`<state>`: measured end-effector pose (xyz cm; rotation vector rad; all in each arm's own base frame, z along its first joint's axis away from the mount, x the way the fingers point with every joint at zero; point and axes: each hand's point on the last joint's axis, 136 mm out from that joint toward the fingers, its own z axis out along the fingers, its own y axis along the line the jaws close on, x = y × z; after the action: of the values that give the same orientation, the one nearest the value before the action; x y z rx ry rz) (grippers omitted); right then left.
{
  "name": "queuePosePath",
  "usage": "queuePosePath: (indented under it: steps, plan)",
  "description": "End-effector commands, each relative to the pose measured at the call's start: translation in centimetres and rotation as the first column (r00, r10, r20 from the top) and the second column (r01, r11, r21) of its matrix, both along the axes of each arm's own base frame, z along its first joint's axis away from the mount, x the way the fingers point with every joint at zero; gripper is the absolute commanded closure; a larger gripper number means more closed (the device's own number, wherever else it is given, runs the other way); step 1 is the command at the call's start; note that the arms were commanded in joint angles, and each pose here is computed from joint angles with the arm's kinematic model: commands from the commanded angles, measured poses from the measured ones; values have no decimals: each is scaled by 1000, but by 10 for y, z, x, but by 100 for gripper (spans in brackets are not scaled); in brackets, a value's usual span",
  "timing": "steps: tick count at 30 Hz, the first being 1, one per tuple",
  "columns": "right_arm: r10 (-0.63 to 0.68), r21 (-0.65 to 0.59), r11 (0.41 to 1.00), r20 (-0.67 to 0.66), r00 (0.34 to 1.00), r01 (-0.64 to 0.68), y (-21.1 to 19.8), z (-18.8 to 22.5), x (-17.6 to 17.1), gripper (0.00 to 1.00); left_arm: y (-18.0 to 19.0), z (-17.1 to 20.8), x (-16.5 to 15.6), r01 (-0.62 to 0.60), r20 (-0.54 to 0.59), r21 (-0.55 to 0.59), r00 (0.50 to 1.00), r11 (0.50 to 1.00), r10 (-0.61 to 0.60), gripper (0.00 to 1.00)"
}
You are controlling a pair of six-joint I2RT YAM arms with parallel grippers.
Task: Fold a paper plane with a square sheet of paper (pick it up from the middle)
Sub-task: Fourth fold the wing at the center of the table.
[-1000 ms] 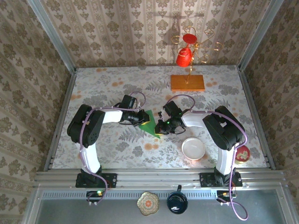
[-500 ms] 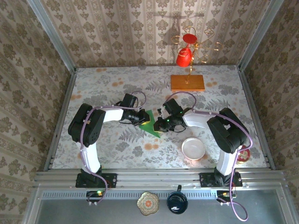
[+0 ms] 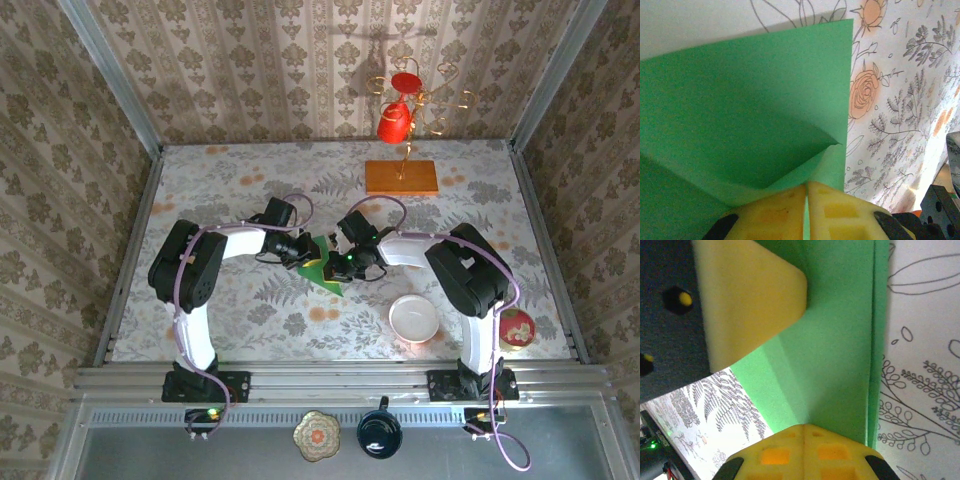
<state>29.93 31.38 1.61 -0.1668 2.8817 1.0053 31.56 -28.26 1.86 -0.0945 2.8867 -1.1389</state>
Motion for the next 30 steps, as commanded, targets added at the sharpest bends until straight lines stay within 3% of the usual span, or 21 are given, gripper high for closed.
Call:
queuePosePath:
  steps: [1, 7, 18, 24, 30]
  plan:
    - [-3, -72, 997, -40, 999, 0, -15, -21, -13, 96, 36, -48, -22, -30, -127, 207, 990, 978, 57, 88]
    - [2, -71, 997, -112, 994, -10, -31, -39, -44, 97, 51, -63, -28, -33, -163, 291, 983, 956, 84, 89]
    - [75, -27, 996, -147, 986, -80, -60, -28, -93, 98, 57, -69, -29, -39, -177, 310, 979, 950, 98, 90]
    - [108, -37, 993, -137, 985, -114, -66, -22, -99, 98, 54, -65, -26, -41, -171, 296, 981, 954, 96, 90]
    - [100, -10, 995, 33, 994, -100, -63, 17, -71, 97, 47, -59, -24, -38, -161, 273, 983, 961, 84, 89]
